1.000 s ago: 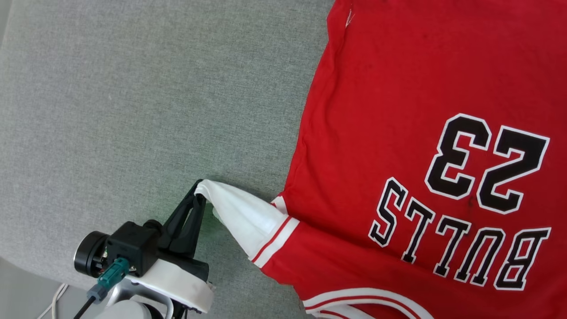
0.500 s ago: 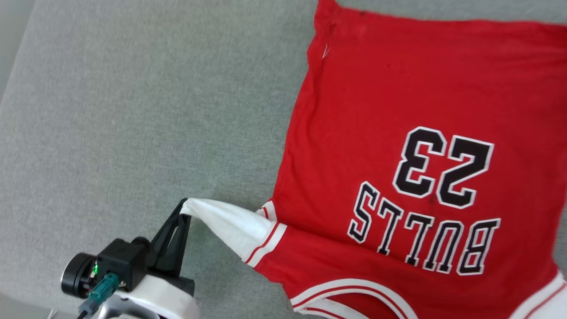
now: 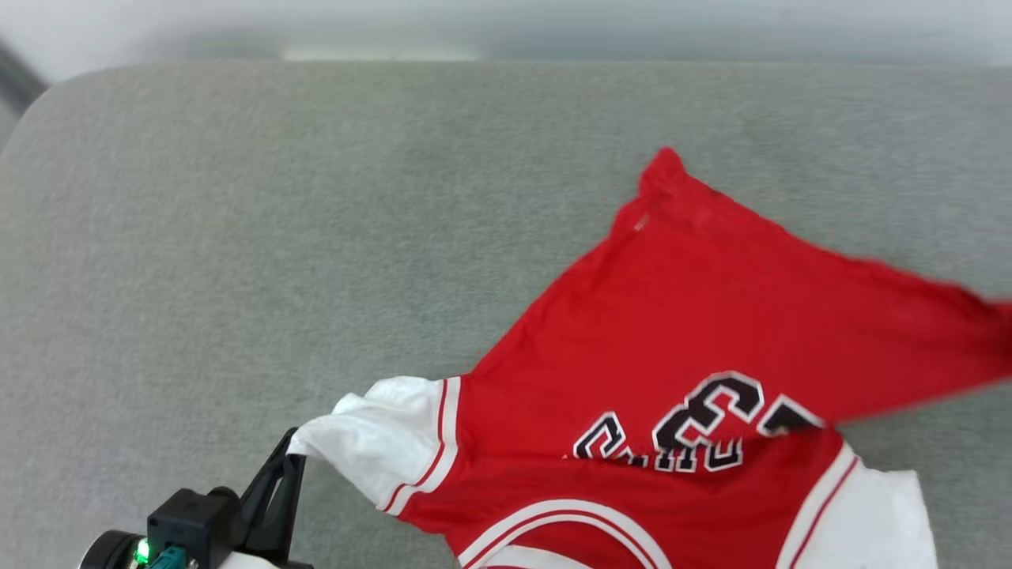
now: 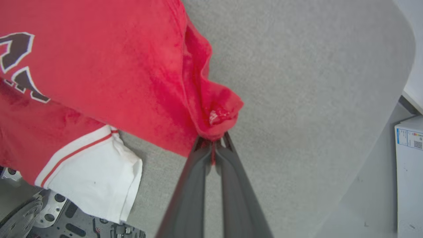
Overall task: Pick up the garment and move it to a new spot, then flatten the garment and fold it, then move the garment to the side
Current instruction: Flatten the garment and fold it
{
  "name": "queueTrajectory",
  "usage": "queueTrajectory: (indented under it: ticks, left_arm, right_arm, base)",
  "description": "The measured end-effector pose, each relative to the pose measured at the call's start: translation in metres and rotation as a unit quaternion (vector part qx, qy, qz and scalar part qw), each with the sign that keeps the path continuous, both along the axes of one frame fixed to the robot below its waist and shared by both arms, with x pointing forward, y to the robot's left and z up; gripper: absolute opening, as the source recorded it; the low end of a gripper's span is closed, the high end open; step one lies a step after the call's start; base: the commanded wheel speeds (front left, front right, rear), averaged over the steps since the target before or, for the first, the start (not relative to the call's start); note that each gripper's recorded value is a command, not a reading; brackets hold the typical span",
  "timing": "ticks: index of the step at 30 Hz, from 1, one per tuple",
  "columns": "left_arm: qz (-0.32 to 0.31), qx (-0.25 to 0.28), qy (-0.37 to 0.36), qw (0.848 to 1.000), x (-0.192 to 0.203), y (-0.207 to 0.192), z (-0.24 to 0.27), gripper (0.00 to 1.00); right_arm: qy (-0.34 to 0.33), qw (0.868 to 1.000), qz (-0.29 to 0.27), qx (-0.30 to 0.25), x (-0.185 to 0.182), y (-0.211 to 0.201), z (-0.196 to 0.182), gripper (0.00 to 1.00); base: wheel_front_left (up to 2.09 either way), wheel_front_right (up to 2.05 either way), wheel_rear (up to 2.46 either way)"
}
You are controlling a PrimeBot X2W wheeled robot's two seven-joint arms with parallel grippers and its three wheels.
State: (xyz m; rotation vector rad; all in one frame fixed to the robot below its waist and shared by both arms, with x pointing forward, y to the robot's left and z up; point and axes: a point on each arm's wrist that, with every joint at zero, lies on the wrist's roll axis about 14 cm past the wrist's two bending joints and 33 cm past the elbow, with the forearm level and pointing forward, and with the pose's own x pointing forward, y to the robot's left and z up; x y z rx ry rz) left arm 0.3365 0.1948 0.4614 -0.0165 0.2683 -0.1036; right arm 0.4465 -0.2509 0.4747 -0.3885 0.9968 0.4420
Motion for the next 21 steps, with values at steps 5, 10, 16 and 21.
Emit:
queueTrajectory:
  ticks: [5, 10, 16, 21]
  left_arm:
    - [-0.022, -0.003, -0.009, 1.000, 0.002, -0.011, 0.005, 0.00]
    - [-0.036, -0.006, -0.013, 0.999, 0.005, -0.019, 0.007, 0.00]
    - [-0.039, -0.003, -0.007, 0.999, 0.006, -0.019, 0.004, 0.00]
    - [-0.038, -0.002, -0.006, 0.999, 0.005, -0.018, 0.005, 0.00]
  right_arm:
    - [0.069, 0.996, -0.049, 0.008, -0.077, -0.034, -0.036, 0.00]
    - [0.136, 0.984, -0.100, 0.049, -0.147, -0.035, -0.087, 0.00]
    - [0.109, 0.984, -0.123, 0.074, -0.148, -0.030, -0.093, 1.00]
    - [0.029, 0.992, -0.098, 0.080, -0.104, -0.028, -0.050, 1.00]
  base:
    - [0.00, 0.00, 0.00]
    - [0.00, 0.00, 0.00]
    - [0.00, 0.00, 0.00]
    - [0.00, 0.00, 0.00]
